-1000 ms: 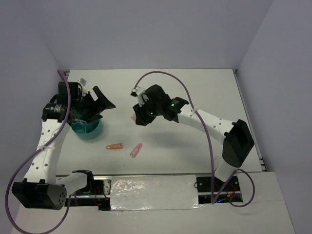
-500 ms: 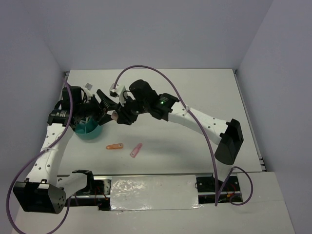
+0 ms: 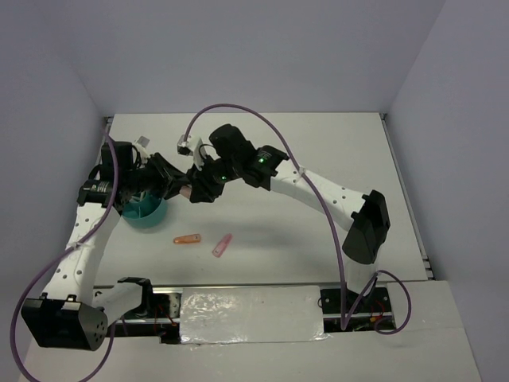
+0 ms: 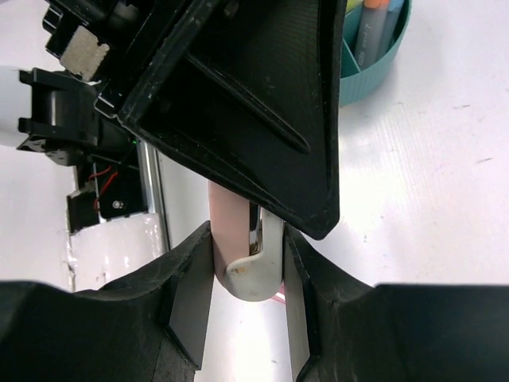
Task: Sort the stationery into containers
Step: Place the stationery in the storage box.
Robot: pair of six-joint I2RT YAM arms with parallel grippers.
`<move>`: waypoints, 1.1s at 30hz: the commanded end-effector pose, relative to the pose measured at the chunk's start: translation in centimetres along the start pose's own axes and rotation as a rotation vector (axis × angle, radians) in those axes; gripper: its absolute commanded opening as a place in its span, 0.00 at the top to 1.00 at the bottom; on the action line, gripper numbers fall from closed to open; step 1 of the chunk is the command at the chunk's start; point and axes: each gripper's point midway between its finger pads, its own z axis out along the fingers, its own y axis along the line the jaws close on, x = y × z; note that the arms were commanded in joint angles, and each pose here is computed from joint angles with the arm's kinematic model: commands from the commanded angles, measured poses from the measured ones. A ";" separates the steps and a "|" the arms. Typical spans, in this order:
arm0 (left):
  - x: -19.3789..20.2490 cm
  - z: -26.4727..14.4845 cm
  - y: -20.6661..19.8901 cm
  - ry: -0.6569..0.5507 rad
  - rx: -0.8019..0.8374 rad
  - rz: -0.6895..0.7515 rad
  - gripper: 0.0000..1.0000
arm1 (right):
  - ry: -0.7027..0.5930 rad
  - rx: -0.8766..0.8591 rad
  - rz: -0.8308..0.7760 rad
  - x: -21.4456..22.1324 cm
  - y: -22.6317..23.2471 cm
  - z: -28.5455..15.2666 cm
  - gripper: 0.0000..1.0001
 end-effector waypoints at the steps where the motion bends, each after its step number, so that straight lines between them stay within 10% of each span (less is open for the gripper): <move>1: 0.6 -1.6 -2.5 0.012 0.077 0.100 1.00 | -0.071 -0.019 0.005 -2.1 -0.7 -0.4 0.85; 9: -0.3 -3.3 -4.2 -0.088 0.110 0.170 1.00 | -0.135 -0.016 0.082 -1.9 -2.0 -1.7 0.27; 17: -1.3 -4.2 -3.5 -0.184 0.055 0.184 1.00 | -0.124 0.033 0.141 -0.5 -3.1 -2.1 0.24; 25: -6.6 -9.8 4.7 -0.566 -0.494 0.099 1.00 | -0.114 0.178 0.196 2.2 -4.8 -5.3 0.23; 33: -8.2 -13.2 10.7 -0.703 -0.785 -0.031 1.00 | -0.084 0.251 0.291 4.9 -3.8 -7.8 0.23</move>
